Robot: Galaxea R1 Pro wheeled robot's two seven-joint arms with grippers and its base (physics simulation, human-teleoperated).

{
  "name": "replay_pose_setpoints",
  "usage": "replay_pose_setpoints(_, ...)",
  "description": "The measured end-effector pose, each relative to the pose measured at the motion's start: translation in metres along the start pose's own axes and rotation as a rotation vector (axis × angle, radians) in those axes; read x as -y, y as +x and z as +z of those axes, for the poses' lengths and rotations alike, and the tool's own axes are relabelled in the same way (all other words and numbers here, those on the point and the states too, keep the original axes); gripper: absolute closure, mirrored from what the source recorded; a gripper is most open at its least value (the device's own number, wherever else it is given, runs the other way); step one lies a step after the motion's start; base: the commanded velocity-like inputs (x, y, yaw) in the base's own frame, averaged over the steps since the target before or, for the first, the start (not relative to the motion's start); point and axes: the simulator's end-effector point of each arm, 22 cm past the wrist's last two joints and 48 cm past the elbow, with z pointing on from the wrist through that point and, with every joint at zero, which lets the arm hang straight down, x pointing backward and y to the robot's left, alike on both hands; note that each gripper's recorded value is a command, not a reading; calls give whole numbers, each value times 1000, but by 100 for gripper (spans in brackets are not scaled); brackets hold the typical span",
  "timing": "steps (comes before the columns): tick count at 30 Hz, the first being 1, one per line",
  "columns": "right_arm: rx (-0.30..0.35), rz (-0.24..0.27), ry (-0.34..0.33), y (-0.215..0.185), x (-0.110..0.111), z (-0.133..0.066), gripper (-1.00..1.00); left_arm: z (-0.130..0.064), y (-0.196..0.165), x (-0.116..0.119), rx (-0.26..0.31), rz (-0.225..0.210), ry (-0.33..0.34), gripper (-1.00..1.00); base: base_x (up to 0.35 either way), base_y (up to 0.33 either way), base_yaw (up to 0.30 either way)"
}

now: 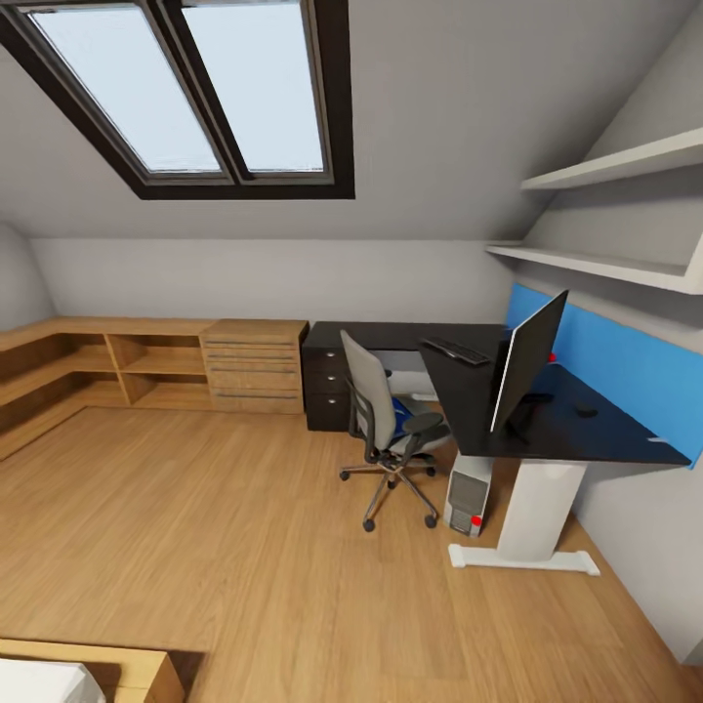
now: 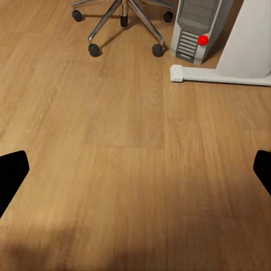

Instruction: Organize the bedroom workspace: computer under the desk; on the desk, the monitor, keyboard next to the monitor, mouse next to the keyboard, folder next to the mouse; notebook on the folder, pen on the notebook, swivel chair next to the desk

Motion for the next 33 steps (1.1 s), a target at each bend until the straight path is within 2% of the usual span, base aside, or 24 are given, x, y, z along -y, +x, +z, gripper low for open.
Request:
replay_pose_setpoints(13, 1, 0, 0, 15, -1, 10, -100, 13, 15, -3, -8, -23, -20, -100, 0, 0, 0)
replay_pose_setpoints(20, 1, 0, 0, 23, -1, 16, -100, 20, 37, -4, -78, -23, -24, -100, 0, 0, 0)
replay_pose_setpoints(33, -6, 1, 3, 43, -1, 25, -100, 33, 57, -7, -102, -21, -26, -100, 0, 0, 77)
